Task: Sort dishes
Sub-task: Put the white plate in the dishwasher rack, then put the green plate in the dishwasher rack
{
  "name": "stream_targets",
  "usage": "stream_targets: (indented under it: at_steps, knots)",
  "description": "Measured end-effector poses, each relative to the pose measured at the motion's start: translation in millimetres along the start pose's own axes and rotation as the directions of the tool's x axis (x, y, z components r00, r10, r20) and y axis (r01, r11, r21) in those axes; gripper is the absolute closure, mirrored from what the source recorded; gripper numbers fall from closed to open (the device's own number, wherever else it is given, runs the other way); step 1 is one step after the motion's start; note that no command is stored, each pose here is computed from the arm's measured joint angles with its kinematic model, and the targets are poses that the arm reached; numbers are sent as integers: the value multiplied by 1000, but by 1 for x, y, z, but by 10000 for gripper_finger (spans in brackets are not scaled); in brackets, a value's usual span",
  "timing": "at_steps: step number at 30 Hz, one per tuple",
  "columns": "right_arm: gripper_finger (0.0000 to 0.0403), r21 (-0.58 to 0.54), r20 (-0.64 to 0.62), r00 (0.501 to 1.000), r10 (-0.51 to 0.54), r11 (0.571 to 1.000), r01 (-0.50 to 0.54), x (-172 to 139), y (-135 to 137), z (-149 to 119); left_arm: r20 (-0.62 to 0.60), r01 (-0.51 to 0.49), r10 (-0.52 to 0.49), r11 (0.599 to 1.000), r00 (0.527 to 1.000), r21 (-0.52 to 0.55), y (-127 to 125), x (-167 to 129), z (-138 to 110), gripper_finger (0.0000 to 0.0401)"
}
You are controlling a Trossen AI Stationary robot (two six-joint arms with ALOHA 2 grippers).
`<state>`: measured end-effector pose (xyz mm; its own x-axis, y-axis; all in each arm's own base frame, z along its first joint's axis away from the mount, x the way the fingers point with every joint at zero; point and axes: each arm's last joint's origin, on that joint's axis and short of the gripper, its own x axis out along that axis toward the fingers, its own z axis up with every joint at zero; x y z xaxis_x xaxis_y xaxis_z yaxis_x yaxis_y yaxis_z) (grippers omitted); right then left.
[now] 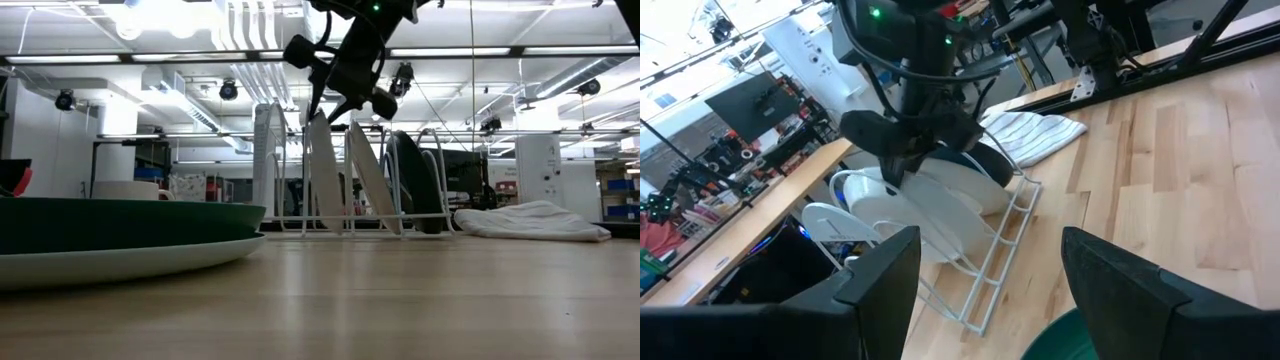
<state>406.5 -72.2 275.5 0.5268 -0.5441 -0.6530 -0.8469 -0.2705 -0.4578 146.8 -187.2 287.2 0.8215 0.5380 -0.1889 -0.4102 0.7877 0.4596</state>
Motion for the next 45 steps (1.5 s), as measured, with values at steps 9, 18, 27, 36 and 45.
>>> stream_targets:
  at_steps: [9, 18, 27, 36, 45]
  knots:
    - [276, 16, -21, 999, -25, 1000, 25, -10, -5, -8, 0, 0, 0, 1000, 1000, 0, 0, 0, 0, 168]
    - [286, 73, -93, 995, -41, 996, 48, -27, -9, -17, 0, 0, 0, 1000, 1000, 0, 0, 0, 0, 168]
    - [307, 366, -98, 991, -95, 922, 124, -73, -7, -29, -3, 1, -1, 1000, 1000, 1, 0, 0, 0, 168]
    - [345, 992, 57, 996, -73, 120, -48, -119, 13, -31, -2, 1, -1, 1000, 1000, -3, 0, 0, 0, 168]
    - [399, 889, 434, 900, 43, -180, -421, -99, 61, 17, 0, -1, 1, 1000, 1000, -5, 0, 0, 0, 168]
